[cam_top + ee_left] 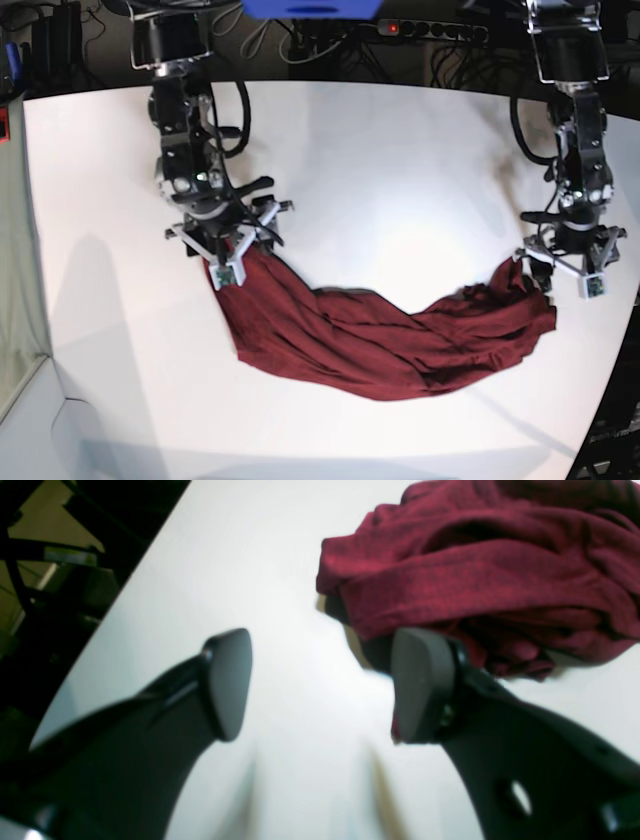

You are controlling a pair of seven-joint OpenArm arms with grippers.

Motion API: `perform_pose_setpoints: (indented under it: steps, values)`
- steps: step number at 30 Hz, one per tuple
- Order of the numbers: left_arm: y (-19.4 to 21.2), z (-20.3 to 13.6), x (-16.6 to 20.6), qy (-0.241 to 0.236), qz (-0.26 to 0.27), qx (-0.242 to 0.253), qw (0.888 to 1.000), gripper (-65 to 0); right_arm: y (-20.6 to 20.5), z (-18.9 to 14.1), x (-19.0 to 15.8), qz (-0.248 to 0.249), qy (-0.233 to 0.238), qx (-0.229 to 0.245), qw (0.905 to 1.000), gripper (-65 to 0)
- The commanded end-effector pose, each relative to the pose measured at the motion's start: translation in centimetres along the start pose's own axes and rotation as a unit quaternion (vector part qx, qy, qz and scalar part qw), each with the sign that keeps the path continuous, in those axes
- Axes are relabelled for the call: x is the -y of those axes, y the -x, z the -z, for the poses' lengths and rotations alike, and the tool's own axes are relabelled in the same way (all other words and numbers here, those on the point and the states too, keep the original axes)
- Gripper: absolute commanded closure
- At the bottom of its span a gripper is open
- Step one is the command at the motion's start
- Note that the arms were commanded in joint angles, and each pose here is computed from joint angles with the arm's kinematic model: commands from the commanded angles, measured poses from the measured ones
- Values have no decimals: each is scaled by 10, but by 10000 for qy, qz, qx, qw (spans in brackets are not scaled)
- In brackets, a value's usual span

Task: Layout the t-shirt on the table in an organized manner, then fold the t-shirt properly
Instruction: 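Grasp opposite ends of the stretched shirt with both grippers, then pull the shirt ends apart with both grippers to straighten it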

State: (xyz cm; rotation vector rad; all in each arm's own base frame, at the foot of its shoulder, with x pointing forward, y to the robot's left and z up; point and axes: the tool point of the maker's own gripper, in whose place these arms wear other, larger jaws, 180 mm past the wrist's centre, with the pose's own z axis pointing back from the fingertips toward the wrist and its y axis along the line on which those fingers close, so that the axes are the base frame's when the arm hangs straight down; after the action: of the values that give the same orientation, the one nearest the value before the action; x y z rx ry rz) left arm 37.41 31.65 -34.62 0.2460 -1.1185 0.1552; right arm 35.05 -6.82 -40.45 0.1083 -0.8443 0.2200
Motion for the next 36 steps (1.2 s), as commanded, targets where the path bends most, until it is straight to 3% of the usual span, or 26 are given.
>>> perform_pose_setpoints:
  steps: [1,4,10,11,15,19,23,27,33,36]
  values:
    - [-19,1,-6,-62,15,277,9996,-427,-16,0,5,-69,15,217,9997,-365]
    - [-18,1,-4,-49,6,272,9996,-427,-10,7,8,-92,28,85,9999,-298]
    - [-14,4,-2,-33,-8,216,9998,-427,3,12,17,-98,95,-100,9999,-19]
    - [-11,5,-3,-45,-14,163,9999,-427,3,11,19,-108,106,-111,9998,0]
    - [-5,6,-6,-82,-35,85,9999,-427,-18,0,33,-228,251,191,9992,0]
    - [-7,4,-5,-62,-49,125,9999,-427,-80,-34,47,-281,485,1115,9922,0]
    - [-13,0,-3,-32,-34,216,9998,-427,-152,-80,52,-410,667,2169,9731,0]
    - [-23,-13,4,75,45,416,9991,-427,-202,-117,52,-524,771,2930,9516,0]
    - [-47,-33,22,249,-21,827,9963,-427,-235,-139,56,-513,871,3394,9352,0]
    - [-60,-42,27,311,-27,1030,9942,-427,-251,-152,59,-262,927,3668,9253,0]
